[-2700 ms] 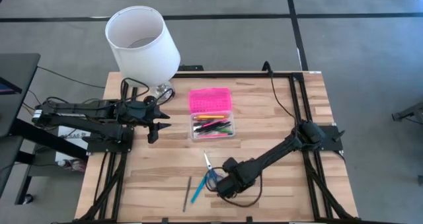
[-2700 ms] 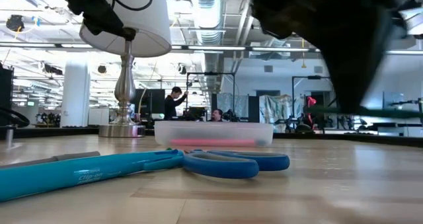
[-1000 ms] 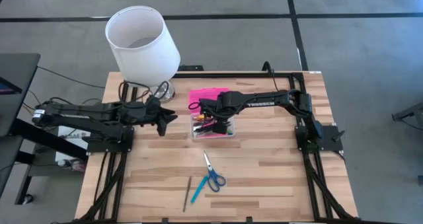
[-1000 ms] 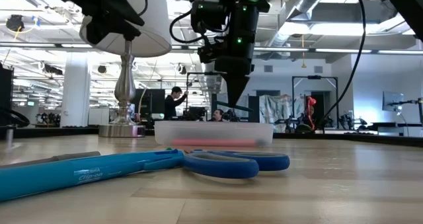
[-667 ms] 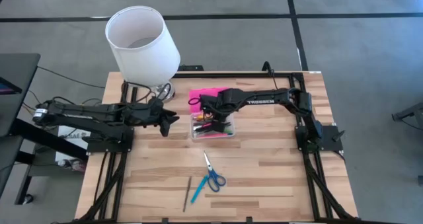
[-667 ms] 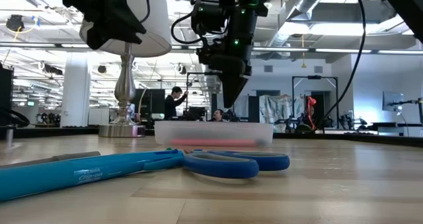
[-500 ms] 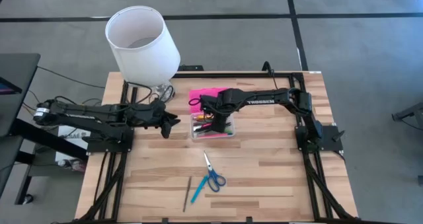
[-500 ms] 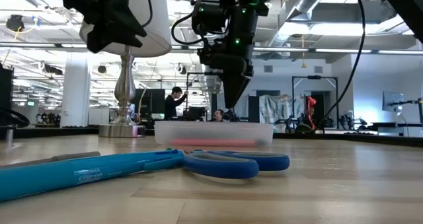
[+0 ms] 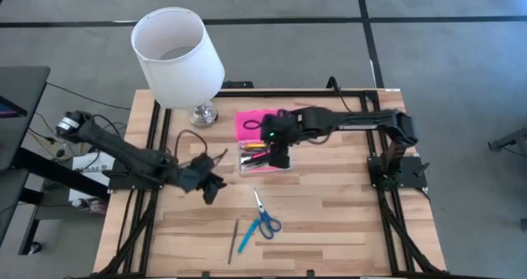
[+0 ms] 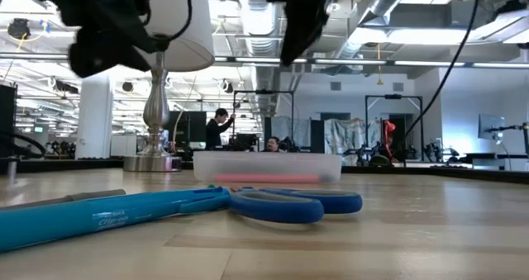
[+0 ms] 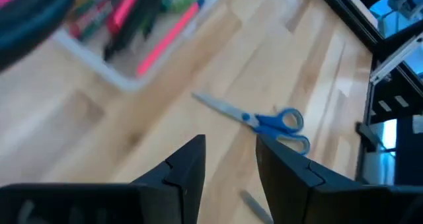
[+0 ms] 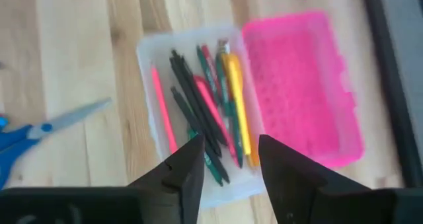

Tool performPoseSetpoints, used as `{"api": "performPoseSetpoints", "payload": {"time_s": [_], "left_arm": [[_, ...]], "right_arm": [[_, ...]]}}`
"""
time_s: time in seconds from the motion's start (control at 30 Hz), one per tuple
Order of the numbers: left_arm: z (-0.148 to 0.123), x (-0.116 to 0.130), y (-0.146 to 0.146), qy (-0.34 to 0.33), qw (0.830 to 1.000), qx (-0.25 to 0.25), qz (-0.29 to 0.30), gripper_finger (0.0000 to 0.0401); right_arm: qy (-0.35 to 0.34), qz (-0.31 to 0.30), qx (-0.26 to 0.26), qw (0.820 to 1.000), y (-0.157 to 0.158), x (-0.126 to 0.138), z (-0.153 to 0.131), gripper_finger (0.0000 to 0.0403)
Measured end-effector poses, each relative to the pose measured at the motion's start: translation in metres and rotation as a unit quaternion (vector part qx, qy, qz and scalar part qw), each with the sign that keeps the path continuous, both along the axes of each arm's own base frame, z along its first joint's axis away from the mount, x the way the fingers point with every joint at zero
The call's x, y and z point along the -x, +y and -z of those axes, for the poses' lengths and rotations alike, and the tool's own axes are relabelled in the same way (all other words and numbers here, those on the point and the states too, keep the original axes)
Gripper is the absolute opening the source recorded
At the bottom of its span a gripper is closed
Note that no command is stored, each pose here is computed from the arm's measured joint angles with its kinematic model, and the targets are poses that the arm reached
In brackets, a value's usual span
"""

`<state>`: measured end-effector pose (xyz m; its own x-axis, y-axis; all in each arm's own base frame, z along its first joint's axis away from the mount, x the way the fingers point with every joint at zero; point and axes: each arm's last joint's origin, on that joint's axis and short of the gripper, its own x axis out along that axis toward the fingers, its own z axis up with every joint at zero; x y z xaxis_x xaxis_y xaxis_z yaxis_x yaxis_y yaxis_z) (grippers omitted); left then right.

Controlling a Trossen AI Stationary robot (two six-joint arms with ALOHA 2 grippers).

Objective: Pick & place school supplies into a supply box
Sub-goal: Put the transparent black pen into the supply box

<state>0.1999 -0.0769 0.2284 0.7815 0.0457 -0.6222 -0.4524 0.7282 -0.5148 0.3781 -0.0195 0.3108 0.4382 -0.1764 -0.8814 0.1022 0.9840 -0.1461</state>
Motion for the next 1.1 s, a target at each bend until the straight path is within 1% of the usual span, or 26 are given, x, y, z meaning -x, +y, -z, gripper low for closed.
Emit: {"api": "performPoseSetpoints", "payload": {"time_s": [0.07, 0.13, 0.27, 0.33, 0.57, 0.73, 0.93, 1.03, 1.1], "left_arm": [[0.005, 0.001, -0.014, 0.001, 1.000, 0.016, -0.011, 0.0128], [0.010, 0.000, -0.029, -0.012, 0.999, 0.038, -0.021, 0.0128], [0.021, -0.003, -0.055, -0.017, 0.997, 0.068, -0.037, 0.0128], [0.024, -0.008, -0.068, -0.007, 0.997, 0.074, -0.038, 0.0128], [0.033, -0.035, -0.103, 0.032, 0.997, 0.067, -0.027, 0.0128], [0.041, -0.054, -0.121, 0.095, 0.992, 0.065, -0.049, 0.0128], [0.049, -0.070, -0.137, 0.204, 0.974, 0.061, -0.083, 0.0128], [0.053, -0.078, -0.143, 0.234, 0.966, 0.069, -0.089, 0.0128], [0.055, -0.083, -0.146, 0.242, 0.963, 0.075, -0.089, 0.0128]], "right_arm": [[-0.015, 0.002, 0.002, 1.000, -0.001, 0.010, -0.014, 0.0131], [-0.034, 0.002, 0.003, 0.999, -0.001, 0.021, -0.029, 0.0128], [-0.053, -0.005, 0.014, 0.999, -0.001, 0.042, -0.052, 0.0124], [-0.064, -0.013, 0.019, 0.998, -0.001, 0.051, -0.062, 0.0123], [-0.102, -0.038, 0.036, 0.993, -0.002, 0.083, -0.092, 0.0123], [-0.124, -0.035, 0.040, 0.991, -0.005, 0.106, -0.109, 0.0123], [-0.153, -0.024, 0.045, 0.987, -0.008, 0.132, -0.126, 0.0123], [-0.168, -0.019, 0.047, 0.984, -0.009, 0.143, -0.133, 0.0123], [-0.174, -0.014, 0.049, 0.984, -0.011, 0.148, -0.136, 0.0123]]}}
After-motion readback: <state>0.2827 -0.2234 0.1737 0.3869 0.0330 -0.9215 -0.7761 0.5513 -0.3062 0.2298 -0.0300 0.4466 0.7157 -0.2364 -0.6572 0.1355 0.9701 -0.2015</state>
